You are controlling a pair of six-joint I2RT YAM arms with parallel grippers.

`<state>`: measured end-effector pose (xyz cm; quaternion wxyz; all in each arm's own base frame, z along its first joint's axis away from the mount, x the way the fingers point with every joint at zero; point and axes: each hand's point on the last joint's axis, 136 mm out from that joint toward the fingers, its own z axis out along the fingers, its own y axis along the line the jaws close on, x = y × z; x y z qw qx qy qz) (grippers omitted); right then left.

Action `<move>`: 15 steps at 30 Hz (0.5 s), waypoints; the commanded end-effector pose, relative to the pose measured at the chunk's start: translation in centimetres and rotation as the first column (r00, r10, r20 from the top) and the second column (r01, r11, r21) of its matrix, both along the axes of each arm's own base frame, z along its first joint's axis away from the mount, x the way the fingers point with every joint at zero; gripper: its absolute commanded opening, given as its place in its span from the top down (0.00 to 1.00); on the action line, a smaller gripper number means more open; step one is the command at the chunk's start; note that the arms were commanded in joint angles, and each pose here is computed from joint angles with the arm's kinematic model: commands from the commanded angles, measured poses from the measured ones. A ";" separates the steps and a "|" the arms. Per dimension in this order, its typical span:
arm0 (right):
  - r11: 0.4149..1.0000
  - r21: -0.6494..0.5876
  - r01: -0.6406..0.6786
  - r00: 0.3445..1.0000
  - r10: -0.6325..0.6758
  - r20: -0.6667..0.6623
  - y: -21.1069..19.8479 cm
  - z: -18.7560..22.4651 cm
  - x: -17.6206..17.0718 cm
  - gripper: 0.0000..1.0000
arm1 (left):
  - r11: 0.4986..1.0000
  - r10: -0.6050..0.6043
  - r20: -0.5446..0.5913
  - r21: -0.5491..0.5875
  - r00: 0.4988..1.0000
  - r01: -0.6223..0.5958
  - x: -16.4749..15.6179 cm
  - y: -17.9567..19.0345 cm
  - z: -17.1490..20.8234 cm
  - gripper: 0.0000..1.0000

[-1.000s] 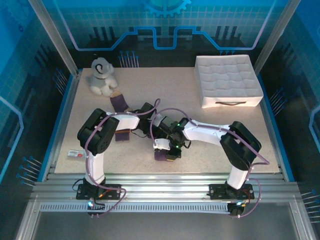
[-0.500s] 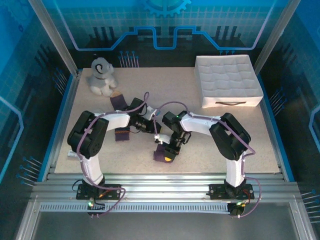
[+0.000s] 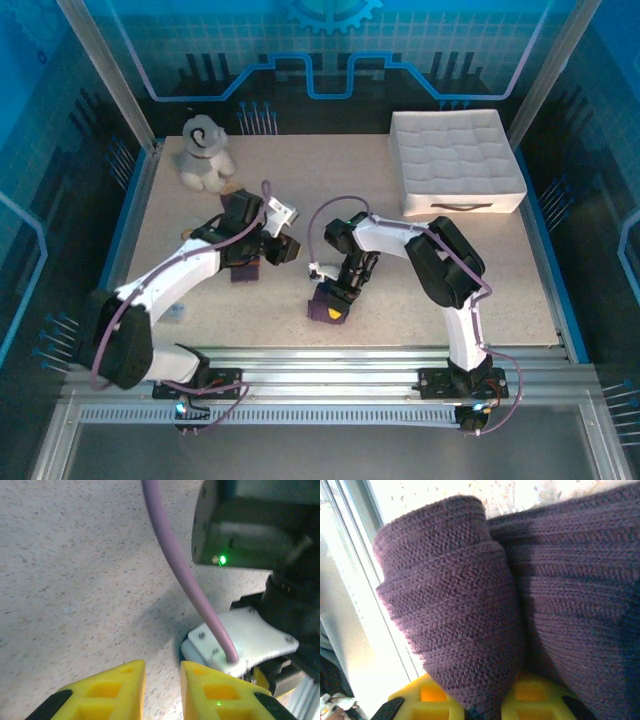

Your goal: Roll the socks

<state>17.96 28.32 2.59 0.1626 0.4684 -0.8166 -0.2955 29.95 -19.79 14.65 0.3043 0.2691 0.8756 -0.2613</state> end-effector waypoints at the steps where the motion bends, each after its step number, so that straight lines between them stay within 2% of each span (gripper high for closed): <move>1: 0.978 -0.207 -0.006 0.999 0.014 0.038 -3.3 -4.3 1.2 0.98 | 0.988 -0.086 0.057 0.136 0.995 0.077 -2.6 1.5 -1.3 0.76; 3: 0.975 -0.222 -0.003 0.999 0.012 0.040 -3.3 -4.4 1.5 0.97 | 0.976 -0.162 0.113 0.167 0.980 0.142 -4.0 1.0 -1.1 0.76; 5: 0.972 -0.234 -0.001 0.999 0.011 0.038 -3.3 -4.6 1.8 0.96 | 0.947 -0.279 0.189 0.214 0.941 0.238 -5.9 -0.2 -1.0 0.74; 6: 0.971 -0.237 -0.001 0.999 0.011 0.039 -3.3 -4.6 1.9 0.95 | 0.929 -0.335 0.219 0.242 0.917 0.281 -6.8 -0.8 -1.2 0.73; 8: 0.971 -0.240 0.000 0.999 0.009 0.039 -3.3 -4.7 2.1 0.95 | 0.864 -0.475 0.289 0.329 0.831 0.380 -8.9 -2.4 -2.0 0.69; 11: 0.970 -0.244 -0.001 0.999 0.010 0.035 -3.3 -4.9 2.1 0.93 | 0.812 -0.554 0.349 0.426 0.756 0.398 -10.0 -3.8 -3.0 0.62; 15: 0.967 -0.256 -0.001 0.999 0.010 0.033 -3.6 -5.1 2.2 0.92 | 0.762 -0.605 0.350 0.516 0.715 0.391 -10.2 -5.1 -4.4 0.61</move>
